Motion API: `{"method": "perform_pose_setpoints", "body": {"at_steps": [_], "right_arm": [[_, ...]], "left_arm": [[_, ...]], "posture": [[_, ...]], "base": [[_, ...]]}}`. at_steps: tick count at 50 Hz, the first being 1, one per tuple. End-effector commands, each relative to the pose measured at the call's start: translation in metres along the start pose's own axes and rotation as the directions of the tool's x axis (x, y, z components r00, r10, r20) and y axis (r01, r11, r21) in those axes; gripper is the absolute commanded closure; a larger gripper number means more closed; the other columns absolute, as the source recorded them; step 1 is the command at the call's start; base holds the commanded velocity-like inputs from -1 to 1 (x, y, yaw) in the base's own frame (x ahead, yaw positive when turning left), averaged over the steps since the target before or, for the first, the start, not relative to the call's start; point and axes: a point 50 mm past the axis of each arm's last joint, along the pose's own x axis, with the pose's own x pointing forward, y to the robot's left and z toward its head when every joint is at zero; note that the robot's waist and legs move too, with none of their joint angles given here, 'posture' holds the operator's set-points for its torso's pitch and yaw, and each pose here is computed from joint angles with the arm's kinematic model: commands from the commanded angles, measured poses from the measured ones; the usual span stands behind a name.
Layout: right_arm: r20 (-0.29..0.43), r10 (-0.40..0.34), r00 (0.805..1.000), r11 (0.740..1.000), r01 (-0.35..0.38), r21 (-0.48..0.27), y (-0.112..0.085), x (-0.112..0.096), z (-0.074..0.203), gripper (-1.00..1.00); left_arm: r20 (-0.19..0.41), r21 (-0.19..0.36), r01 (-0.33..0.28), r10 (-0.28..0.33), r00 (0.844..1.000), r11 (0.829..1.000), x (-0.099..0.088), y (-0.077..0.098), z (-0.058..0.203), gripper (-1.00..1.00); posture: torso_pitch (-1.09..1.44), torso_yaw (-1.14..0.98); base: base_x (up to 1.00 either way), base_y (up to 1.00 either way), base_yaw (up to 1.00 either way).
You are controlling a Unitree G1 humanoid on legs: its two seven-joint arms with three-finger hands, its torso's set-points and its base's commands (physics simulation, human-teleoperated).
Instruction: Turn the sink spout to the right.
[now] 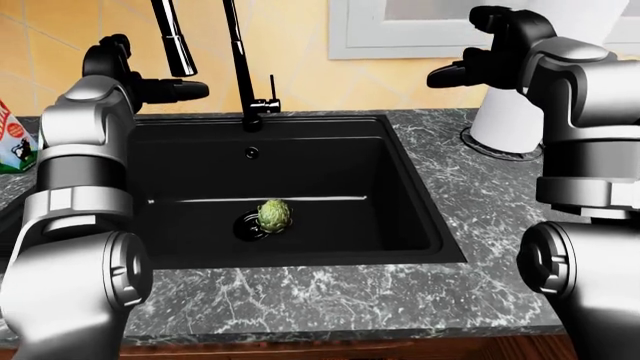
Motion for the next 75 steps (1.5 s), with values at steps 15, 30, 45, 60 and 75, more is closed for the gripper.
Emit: {"method": "perform_pose_setpoints", "body": {"at_steps": [15,30,45,60,75], "right_arm": [[0.103,-0.012,0.995,1.000,0.014,-0.014,-0.002,-0.008,0.024,-1.00],[0.102,-0.011,0.995,1.000,0.013,-0.014,-0.002,-0.007,0.023,-1.00],[0.103,-0.010,0.995,1.000,0.012,-0.017,-0.002,-0.007,0.026,-1.00],[0.105,-0.010,0.994,1.000,0.012,-0.016,-0.002,-0.007,0.025,-1.00],[0.106,-0.006,0.994,1.000,0.008,-0.015,0.000,-0.005,0.024,-1.00]], "left_arm": [[0.107,0.003,0.001,-0.001,0.994,1.000,-0.006,-0.004,0.027,-1.00],[0.106,0.011,0.005,-0.006,0.994,1.000,-0.005,-0.007,0.024,-1.00],[0.102,0.021,0.016,-0.018,0.995,1.000,-0.004,-0.013,0.023,-1.00],[0.040,-0.077,-0.009,0.012,0.999,0.997,0.006,-0.035,0.023,-1.00],[-0.107,-0.123,0.010,-0.023,0.994,0.992,0.007,-0.057,-0.002,-1.00]], "posture": [[-0.39,0.00],[-0.54,0.00],[-0.68,0.00],[-0.68,0.00],[-0.68,0.00]], "base": [[0.00,0.00,0.00],[0.00,0.00,0.00],[0.00,0.00,0.00],[0.00,0.00,0.00],[0.00,0.00,0.00]]}}
